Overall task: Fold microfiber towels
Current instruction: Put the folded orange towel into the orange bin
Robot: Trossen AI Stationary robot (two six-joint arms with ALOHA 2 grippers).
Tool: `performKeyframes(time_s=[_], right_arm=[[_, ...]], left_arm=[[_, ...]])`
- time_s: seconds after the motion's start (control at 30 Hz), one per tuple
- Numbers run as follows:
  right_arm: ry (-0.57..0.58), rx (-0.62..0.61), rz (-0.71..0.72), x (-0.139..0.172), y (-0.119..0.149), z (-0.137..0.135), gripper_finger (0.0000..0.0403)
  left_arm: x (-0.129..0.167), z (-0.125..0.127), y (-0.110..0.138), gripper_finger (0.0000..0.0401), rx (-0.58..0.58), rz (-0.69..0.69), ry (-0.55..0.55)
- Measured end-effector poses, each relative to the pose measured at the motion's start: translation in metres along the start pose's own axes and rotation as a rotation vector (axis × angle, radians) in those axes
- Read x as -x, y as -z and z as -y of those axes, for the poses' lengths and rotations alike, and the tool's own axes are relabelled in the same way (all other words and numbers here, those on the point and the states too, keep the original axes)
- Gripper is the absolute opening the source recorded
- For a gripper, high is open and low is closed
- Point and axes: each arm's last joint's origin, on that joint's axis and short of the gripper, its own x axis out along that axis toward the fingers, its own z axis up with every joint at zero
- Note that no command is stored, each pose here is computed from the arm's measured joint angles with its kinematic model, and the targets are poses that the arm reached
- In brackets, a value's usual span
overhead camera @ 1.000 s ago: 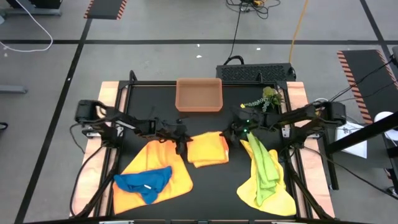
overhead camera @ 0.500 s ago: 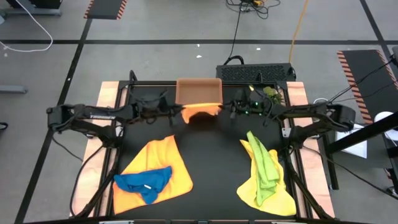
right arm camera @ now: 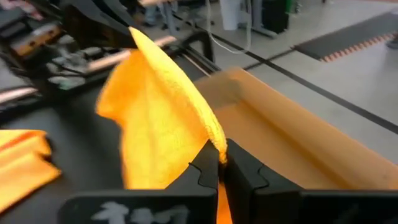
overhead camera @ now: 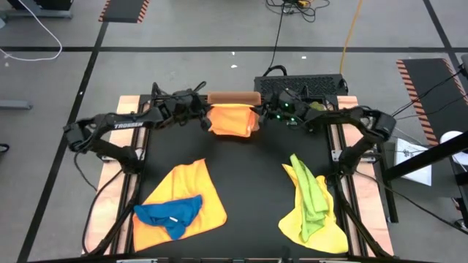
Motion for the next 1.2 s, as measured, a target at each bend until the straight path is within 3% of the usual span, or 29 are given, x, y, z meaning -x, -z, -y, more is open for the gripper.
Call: performKeyframes(time_s=[0.27, 0.67, 1.0, 1.2], right_arm=[[0.069, -0.009, -0.084, -0.025, 0.013, 0.026, 0.0000], [0.132, -0.048, -0.139, -0.034, 0.032, 0.052, 0.0018], [0.120, -0.048, -0.133, -0.034, 0.031, 0.050, 0.0022], [0.121, -0.071, -0.107, -0.032, 0.025, 0.050, 0.0058]], left_arm=[[-0.047, -0.027, 0.018, 0.0003, -0.018, -0.128, -0.021], [-0.098, -0.033, 0.030, 0.0011, -0.042, -0.213, -0.022], [-0.102, -0.033, 0.034, 0.0019, -0.041, -0.229, -0.040], [-0.101, -0.033, 0.033, 0.0070, -0.028, -0.224, -0.047]])
